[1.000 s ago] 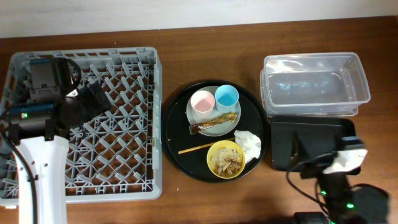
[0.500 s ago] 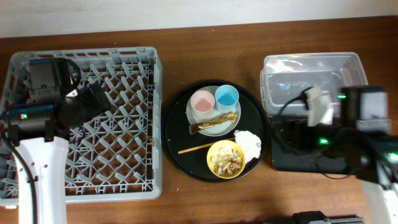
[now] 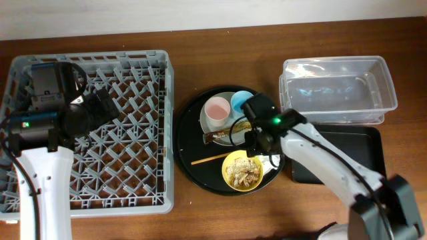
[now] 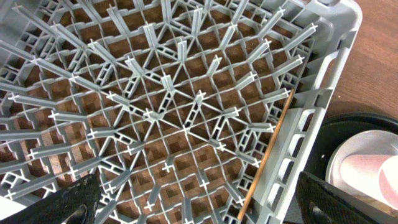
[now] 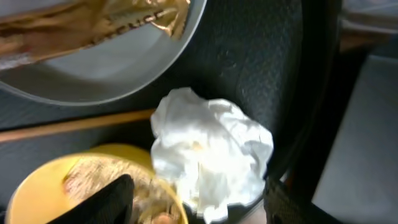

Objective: Sort waste into correct bins and load items into the dishwasher rack
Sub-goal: 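Reach the right gripper to the white tissue and grasp it, then drop the tissue into the clear plastic bin with the right gripper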

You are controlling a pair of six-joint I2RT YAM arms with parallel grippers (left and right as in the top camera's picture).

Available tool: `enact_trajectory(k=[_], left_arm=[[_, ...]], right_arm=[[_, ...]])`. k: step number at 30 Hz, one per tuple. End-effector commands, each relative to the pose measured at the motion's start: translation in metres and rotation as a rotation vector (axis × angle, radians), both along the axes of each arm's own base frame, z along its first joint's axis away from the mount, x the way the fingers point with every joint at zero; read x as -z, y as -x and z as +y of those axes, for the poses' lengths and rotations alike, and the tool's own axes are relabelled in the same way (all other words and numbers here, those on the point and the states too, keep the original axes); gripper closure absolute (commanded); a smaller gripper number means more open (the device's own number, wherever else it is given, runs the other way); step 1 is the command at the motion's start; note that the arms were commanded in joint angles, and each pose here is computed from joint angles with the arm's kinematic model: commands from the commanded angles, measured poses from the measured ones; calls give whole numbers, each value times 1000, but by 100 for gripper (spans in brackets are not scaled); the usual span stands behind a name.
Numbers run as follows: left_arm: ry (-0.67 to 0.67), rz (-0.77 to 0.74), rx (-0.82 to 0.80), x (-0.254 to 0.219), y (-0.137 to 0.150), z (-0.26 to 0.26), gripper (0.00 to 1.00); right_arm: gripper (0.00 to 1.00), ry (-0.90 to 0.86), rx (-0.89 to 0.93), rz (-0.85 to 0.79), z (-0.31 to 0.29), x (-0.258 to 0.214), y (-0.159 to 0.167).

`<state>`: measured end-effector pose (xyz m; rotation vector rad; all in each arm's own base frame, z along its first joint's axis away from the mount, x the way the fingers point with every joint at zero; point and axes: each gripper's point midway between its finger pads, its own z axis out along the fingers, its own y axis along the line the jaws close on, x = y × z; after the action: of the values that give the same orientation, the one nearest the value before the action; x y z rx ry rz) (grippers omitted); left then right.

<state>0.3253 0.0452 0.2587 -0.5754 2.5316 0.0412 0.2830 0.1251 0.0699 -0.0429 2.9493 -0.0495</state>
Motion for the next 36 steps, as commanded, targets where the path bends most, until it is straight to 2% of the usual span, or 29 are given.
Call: enact_trajectory(k=[1,7,8,9,11,13,14,17,18,21,25,27,28,29,30,31,33,34,36], left_arm=[[9,-24,-8,-7,1,0,1],[9,-24,-8,-7,1,0,1],[9,-24,-8,-7,1,0,1],[9,-24,-8,-7,1,0,1],[9,-24,-8,-7,1,0,1],[9,-24,-8,-7,1,0,1],[9,-24,-8,-7,1,0,1],[9,-24,-8,-7,1,0,1],[9,-24,-8,-7,1,0,1],[9,-24,-8,-7,1,0,1],[9,-24,-7,-7,1,0,1],[9,-24,-8,-7,1,0,1],[9,-24,-8,-7,1,0,0],[9,-24,-8,-7,1,0,0],[9,-24,-8,-7,1,0,1],[9,-24,-8,-7,1,0,1],[9,-24,-8,-7,1,0,1],[9,-24,-8,-7,1,0,1],[9,-24,-8,-7,1,0,1]], right_arm=[[30,69,49,52,-16,26,-3],[30,63,89,143,-26,52,-1],[34,60,88,144,-25,52,-1],[41,60,88,144,-25,52,-1],[75,60,89,149,-26,52,0],[92,38,83,149,-22,50,-1],[96,-9,27,148,-12,40,-4],[96,-45,-21,53,-8,-41,-36],[96,-63,-15,-23,-15,-88,-54],[96,-8,112,-181,-62,-140,-91],[96,25,311,-269,-138,-136,-128],[96,-22,392,-284,-170,-120,-148],[93,-47,409,-272,-176,-111,-153],[73,-69,421,-255,-181,-100,-157],[10,-88,435,-235,-187,-88,-161],[2,-91,447,-232,-193,-86,-161],[2,-119,449,-260,-198,-101,-160],[2,-177,449,-294,-197,-129,-155],[3,-195,470,-346,-201,-190,-121]])
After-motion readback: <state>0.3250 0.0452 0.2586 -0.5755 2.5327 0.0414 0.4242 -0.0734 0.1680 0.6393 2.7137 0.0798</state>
